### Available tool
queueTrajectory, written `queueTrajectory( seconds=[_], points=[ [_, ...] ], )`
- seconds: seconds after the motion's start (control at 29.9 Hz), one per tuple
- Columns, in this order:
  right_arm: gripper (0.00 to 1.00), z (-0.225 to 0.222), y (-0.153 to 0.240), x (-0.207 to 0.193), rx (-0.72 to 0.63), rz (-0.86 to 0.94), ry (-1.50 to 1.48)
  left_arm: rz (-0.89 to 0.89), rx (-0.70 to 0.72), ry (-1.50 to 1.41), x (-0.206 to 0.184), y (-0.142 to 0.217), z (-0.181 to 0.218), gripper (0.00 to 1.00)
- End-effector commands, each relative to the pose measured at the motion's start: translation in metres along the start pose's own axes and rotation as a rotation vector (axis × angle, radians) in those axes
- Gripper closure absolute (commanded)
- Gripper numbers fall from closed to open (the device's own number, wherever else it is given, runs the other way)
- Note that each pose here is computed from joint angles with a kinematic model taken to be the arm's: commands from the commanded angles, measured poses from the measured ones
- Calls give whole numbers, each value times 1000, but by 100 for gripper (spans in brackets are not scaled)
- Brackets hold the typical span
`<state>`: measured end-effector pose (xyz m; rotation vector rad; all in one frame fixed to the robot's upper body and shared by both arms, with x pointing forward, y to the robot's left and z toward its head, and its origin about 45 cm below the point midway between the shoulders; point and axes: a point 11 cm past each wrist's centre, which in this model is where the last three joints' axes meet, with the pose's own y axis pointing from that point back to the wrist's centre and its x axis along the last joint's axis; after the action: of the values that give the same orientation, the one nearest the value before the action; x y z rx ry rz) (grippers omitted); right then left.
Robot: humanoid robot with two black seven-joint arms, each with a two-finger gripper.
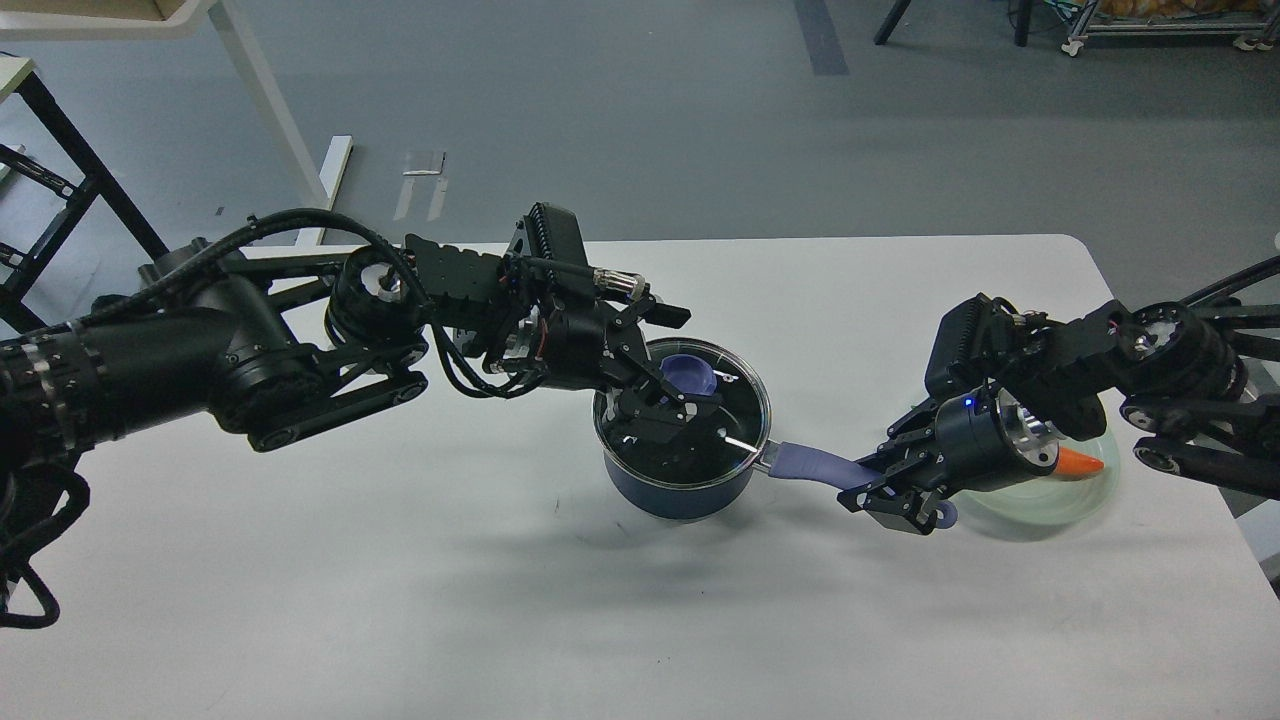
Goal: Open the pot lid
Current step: 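Reach the left gripper over the pot to the purple lid knob, then grasp the purple knob of the glass lid with the left gripper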
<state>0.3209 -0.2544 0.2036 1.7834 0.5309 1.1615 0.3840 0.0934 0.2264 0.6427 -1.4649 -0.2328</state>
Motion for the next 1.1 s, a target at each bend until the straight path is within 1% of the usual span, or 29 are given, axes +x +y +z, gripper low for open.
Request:
queueTrajectory(
  seconds=[0.0,0.57,0.74,0.8,0.84,0.94,1.0,1.07],
  points=[
    [70,0,0,-1,1,-2,-2,-4,-4,3,-4,-4,2,1],
    [70,-1,-1,0,3,0,0,-11,-11,29,-13,-25,7,1],
    [70,-1,-1,0,3,0,0,-14,-4,29,-14,-26,5,4],
    [70,-1,-1,0,3,0,0,-13,-3,31,-14,-25,4,9],
    [70,-1,-1,0,3,0,0,-13,-3,31,-14,-25,4,13],
    [70,-1,-1,0,3,0,0,-14,-3,29,-14,-25,4,27],
    [70,-1,-1,0,3,0,0,-14,-3,29,-14,-25,4,40],
    [70,-1,-1,0,3,0,0,-14,-3,29,-14,-25,4,47]
  ],
)
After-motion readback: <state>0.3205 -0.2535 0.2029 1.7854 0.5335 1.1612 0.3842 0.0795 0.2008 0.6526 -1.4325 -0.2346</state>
